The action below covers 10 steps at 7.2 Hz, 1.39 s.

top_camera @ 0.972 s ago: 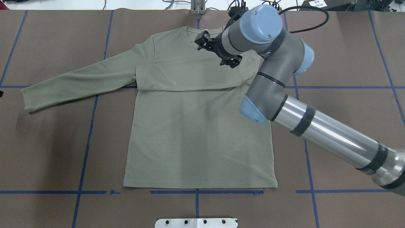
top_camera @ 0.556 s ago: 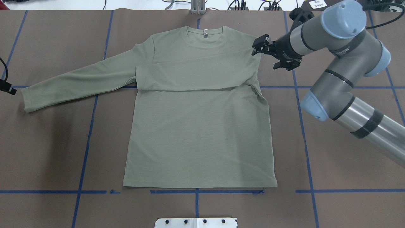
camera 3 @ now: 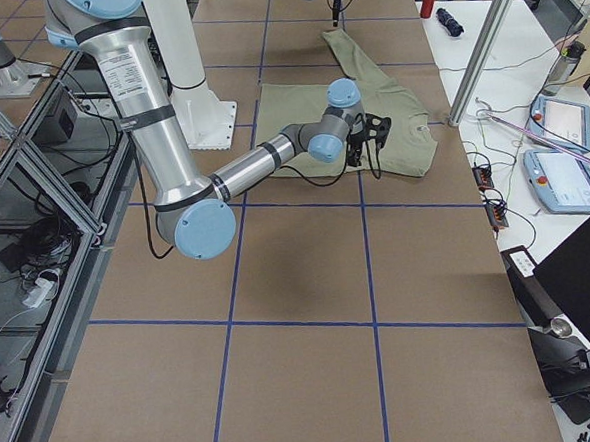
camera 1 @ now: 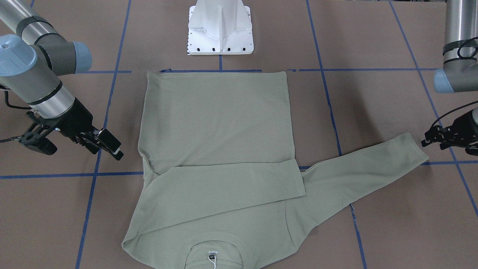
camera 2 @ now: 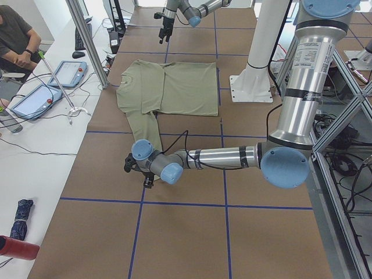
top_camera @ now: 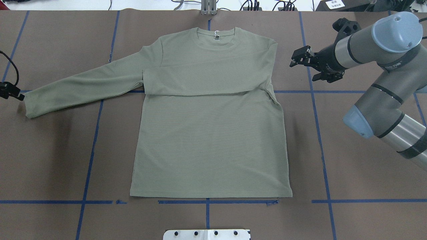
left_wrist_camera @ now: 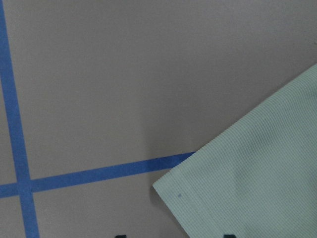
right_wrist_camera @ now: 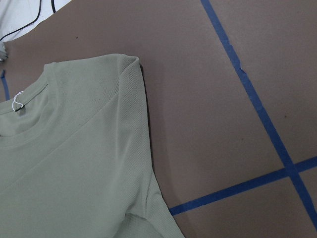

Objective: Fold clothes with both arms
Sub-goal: 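Release the sleeve and withdraw the right gripper toward its side, then grasp the other sleeve cuff with the left gripper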

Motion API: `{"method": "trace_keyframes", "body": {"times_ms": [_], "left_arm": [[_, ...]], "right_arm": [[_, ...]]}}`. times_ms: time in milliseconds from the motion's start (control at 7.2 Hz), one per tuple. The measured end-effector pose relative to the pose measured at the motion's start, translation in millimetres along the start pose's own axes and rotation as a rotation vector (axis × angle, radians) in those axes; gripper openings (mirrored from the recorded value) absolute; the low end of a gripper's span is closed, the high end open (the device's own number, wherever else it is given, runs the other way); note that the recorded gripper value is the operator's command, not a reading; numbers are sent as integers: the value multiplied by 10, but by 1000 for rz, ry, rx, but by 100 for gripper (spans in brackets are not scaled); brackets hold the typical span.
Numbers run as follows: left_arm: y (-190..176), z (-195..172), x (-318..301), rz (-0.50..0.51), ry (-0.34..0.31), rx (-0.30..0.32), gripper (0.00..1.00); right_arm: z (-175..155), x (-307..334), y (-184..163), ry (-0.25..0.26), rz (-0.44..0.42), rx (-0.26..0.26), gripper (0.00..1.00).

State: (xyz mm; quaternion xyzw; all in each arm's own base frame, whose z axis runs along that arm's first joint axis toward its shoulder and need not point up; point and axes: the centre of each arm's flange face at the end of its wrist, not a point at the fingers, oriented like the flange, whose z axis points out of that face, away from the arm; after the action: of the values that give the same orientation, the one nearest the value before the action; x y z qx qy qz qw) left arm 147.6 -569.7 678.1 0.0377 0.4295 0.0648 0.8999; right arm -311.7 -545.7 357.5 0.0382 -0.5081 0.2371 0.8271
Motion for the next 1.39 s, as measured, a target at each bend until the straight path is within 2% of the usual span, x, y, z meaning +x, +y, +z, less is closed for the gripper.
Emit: {"method": "trace_keyframes", "body": {"times_ms": [1250,1389], "left_arm": [[-149,312,219,39,0,-46,59],[-153,305,234,43,0,-44,55]], "right_arm": [[-5,-18,24,-3,2,0,100],[-11,-23,27,-4,4,1,100]]}}
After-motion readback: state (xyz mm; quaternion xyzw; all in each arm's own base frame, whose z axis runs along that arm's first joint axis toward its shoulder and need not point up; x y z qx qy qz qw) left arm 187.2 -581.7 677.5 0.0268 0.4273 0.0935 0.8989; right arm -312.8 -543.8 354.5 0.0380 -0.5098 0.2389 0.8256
